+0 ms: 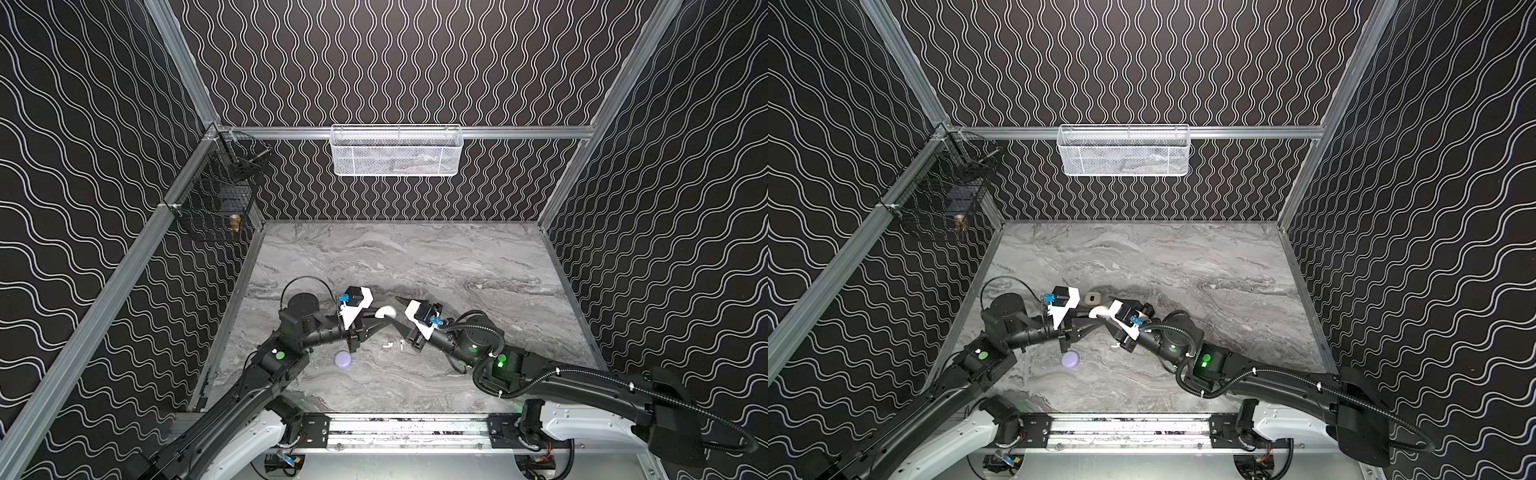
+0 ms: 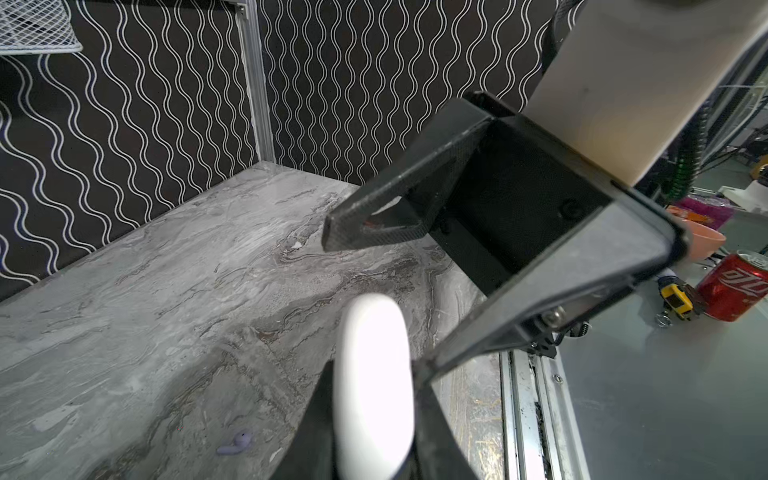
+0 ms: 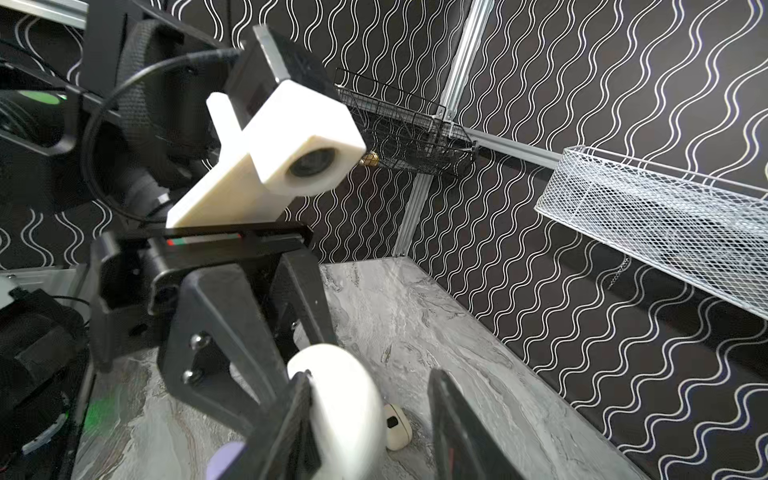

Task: Insert the wireless bluetooth earbuds into the charging case

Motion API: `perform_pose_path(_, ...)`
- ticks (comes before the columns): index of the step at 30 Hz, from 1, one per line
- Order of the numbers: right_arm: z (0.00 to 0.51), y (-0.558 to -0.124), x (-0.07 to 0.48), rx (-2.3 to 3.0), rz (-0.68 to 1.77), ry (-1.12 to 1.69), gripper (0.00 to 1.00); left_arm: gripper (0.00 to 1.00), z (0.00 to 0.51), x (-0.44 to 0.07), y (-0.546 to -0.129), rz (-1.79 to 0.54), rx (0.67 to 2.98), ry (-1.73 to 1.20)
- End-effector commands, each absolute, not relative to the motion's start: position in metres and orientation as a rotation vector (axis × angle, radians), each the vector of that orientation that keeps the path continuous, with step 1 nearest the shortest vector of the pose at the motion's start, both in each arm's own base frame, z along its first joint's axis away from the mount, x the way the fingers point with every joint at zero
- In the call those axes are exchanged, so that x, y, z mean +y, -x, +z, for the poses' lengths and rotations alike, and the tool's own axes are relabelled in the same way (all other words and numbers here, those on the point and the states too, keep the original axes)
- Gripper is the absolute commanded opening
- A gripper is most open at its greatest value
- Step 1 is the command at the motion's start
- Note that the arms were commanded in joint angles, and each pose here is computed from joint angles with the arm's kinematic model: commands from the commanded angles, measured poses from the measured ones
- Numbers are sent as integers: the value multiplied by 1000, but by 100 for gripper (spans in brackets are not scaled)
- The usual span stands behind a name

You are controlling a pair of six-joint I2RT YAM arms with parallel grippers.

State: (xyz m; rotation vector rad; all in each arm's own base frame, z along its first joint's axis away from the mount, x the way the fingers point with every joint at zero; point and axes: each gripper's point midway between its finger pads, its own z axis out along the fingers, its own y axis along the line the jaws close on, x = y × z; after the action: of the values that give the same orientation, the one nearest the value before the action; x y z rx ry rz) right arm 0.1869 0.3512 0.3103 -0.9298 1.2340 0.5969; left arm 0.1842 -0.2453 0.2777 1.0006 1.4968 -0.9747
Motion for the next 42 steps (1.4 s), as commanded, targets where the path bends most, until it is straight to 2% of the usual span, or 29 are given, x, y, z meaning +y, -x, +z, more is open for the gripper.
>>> perform_pose_path(1,323,-203,344,1237,536,833,48,0,289,-249,-170,-1004,1415,-1060)
perform_pose_path(13,346,-226,323,1250,504,673,50,0,290,-248,-169,-982,1400,-1061)
perform_pose_path(17,353,-233,309,1302,510,567,55,0,287,-247,-176,-950,1411,-1034)
perform_pose_path(20,352,-246,282,1404,550,361,63,0,280,-246,-184,-918,1388,-996)
perform_pose_path(22,338,-255,266,1514,581,231,63,0,274,-246,-190,-905,1385,-970)
perform_pose_path(25,301,-262,244,1696,604,48,55,0,263,-244,-200,-850,1406,-953)
perform_pose_path(27,269,-261,238,1822,617,-20,56,0,252,-240,-209,-796,1433,-927)
perform_pose_path(33,179,-234,251,2234,604,30,59,0,209,-220,-222,-660,1496,-833)
perform_pose_path(38,136,-213,274,2460,642,121,63,0,184,-209,-223,-638,1552,-766)
perform_pose_path(42,111,-209,284,2584,581,162,63,0,172,-203,-228,-617,1607,-728)
